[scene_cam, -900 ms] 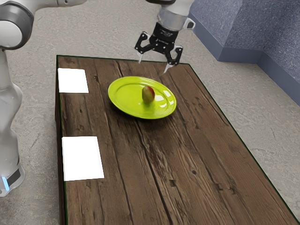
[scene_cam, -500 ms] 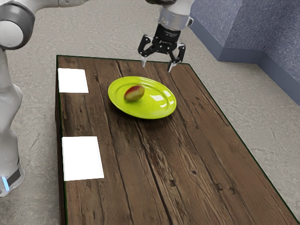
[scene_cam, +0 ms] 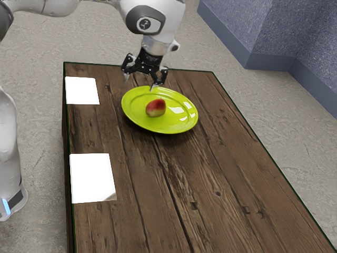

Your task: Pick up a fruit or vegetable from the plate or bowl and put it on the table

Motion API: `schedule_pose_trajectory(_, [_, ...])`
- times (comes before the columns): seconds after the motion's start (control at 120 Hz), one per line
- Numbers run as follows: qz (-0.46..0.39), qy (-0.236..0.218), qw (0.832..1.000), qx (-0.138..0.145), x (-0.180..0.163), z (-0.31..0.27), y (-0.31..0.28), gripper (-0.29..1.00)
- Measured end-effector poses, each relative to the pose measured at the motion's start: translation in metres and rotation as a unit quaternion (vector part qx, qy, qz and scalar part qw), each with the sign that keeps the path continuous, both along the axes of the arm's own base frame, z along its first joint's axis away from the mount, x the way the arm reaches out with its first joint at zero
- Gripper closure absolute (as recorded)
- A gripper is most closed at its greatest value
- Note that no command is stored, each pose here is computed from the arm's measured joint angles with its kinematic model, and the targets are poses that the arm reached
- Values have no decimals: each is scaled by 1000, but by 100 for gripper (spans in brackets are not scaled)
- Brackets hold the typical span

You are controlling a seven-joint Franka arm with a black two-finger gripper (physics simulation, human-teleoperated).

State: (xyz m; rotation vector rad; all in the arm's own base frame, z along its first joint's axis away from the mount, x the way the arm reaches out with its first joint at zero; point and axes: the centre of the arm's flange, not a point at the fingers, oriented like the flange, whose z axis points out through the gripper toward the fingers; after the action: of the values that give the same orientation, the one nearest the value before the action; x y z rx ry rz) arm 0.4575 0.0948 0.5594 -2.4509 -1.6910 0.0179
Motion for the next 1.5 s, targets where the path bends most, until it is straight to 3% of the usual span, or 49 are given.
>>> schedule_pose_trajectory(0.117, [-123,-29,992,12,20,-5,-14,0])
schedule_pose_trajectory(0.225, [-213,-38,976,9,13,-20,-21,0])
schedule_pose_trajectory(0.333, [-279,-50,959,12,-3,-26,-19,0])
schedule_pose_trajectory(0.5, [-358,-54,932,18,5,-36,-16,0])
schedule_pose_trajectory(0.85, [-395,-60,917,-5,2,-53,40,0])
schedule_pose_trajectory(1.067, [-415,-52,908,-26,15,-76,44,0])
schedule_pose_trajectory(1.5, [-438,-54,897,-22,28,-99,58,0])
